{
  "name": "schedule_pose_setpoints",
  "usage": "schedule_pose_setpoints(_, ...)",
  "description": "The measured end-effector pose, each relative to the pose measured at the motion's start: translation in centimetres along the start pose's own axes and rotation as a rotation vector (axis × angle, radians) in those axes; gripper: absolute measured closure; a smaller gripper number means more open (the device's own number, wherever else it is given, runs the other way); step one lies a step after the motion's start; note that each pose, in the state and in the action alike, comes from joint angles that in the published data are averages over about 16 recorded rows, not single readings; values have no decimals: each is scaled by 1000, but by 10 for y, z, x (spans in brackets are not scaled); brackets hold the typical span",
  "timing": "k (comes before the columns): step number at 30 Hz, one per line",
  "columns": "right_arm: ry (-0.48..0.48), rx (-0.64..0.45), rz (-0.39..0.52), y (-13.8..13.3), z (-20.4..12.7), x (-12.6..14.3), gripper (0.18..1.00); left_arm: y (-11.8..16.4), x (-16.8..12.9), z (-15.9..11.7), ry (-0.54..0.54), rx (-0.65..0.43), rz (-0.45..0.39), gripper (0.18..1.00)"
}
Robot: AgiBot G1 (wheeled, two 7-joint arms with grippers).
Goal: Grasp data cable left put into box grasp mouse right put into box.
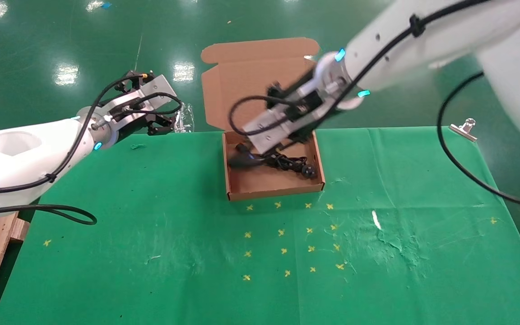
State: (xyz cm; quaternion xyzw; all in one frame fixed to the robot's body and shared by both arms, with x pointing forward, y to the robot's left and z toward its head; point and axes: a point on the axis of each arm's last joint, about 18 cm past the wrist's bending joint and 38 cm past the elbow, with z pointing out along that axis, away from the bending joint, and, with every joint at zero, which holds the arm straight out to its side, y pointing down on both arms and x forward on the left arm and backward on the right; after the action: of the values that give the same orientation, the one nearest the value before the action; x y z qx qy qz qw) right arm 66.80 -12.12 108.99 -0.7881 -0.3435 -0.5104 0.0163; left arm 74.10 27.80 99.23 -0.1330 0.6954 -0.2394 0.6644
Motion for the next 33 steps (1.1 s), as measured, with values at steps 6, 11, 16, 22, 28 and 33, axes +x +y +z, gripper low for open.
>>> schedule_pose_setpoints(6,-34,-17,57,12,15,-15,954,1,-1,-1,-3,-3,0,201)
schedule_pose_setpoints(11,-35,-23,86,17,20,-19,950,1,-1,-1,-5,-4,0,186)
schedule_pose_setpoints(16,-33,-21,95,18,22,-21,937,1,-1,-1,-6,-5,0,184)
schedule_pose_setpoints(22,-35,-20,91,18,21,-21,895,1,-1,-1,-4,-4,0,184)
schedule_pose_setpoints(28,-35,16,127,16,21,-28,818,1,0,-1,-3,-3,-1,184)
schedule_pose_setpoints(33,-33,86,203,14,21,-44,732,0,0,-1,-3,-3,-1,184)
